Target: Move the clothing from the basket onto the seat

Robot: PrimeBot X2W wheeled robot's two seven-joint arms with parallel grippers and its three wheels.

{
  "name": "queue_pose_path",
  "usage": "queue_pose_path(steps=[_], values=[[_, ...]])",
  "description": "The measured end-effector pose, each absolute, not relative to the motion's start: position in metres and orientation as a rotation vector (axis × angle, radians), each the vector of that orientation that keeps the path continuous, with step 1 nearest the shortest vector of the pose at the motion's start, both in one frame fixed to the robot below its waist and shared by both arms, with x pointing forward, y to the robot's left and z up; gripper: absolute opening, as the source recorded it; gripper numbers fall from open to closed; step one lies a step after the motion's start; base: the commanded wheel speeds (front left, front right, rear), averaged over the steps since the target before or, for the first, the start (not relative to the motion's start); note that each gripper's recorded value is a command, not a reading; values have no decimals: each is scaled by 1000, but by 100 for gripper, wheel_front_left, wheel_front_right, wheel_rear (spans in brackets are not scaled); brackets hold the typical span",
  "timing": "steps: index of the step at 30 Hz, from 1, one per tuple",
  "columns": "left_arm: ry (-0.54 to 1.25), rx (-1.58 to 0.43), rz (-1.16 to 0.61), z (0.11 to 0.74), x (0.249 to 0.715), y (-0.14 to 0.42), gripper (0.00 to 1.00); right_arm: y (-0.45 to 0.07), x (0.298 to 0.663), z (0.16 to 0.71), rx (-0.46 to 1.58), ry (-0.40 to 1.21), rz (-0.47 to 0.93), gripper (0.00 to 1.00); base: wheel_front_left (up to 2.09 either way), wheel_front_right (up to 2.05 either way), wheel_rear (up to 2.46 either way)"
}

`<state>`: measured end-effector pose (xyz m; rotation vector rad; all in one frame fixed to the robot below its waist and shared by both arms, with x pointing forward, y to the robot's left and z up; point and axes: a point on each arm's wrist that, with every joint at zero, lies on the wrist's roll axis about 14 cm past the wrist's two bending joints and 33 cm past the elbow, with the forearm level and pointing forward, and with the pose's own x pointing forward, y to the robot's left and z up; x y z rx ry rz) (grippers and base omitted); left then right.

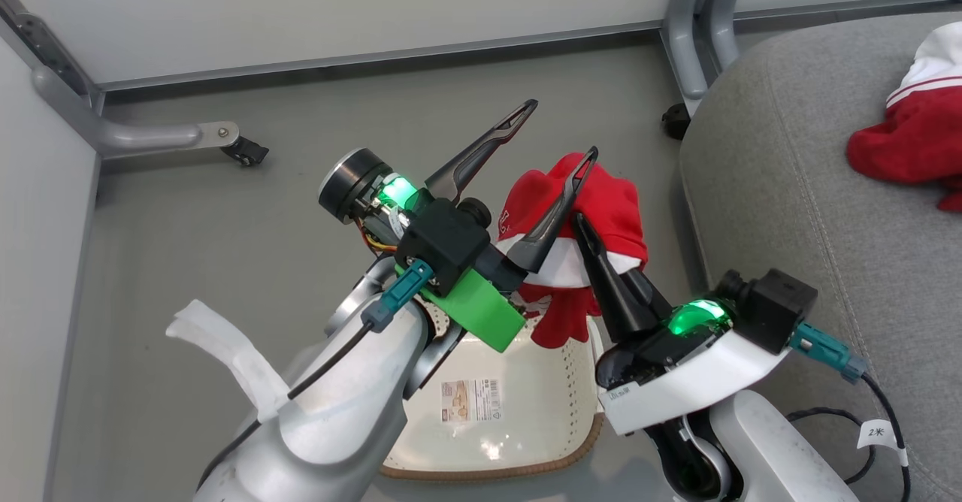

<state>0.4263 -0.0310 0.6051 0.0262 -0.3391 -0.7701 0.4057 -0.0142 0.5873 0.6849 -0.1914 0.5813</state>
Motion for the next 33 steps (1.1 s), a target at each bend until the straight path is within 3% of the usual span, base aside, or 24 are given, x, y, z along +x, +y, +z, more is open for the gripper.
queue_pose_path(steps=[13,33], values=[[-303,2,-852,588,425,-58,100,-67,425,580,620,-233,418,0,0,0,0],[-232,-67,-1084,550,419,-131,100,-200,435,574,444,-320,53,0,0,0,0]])
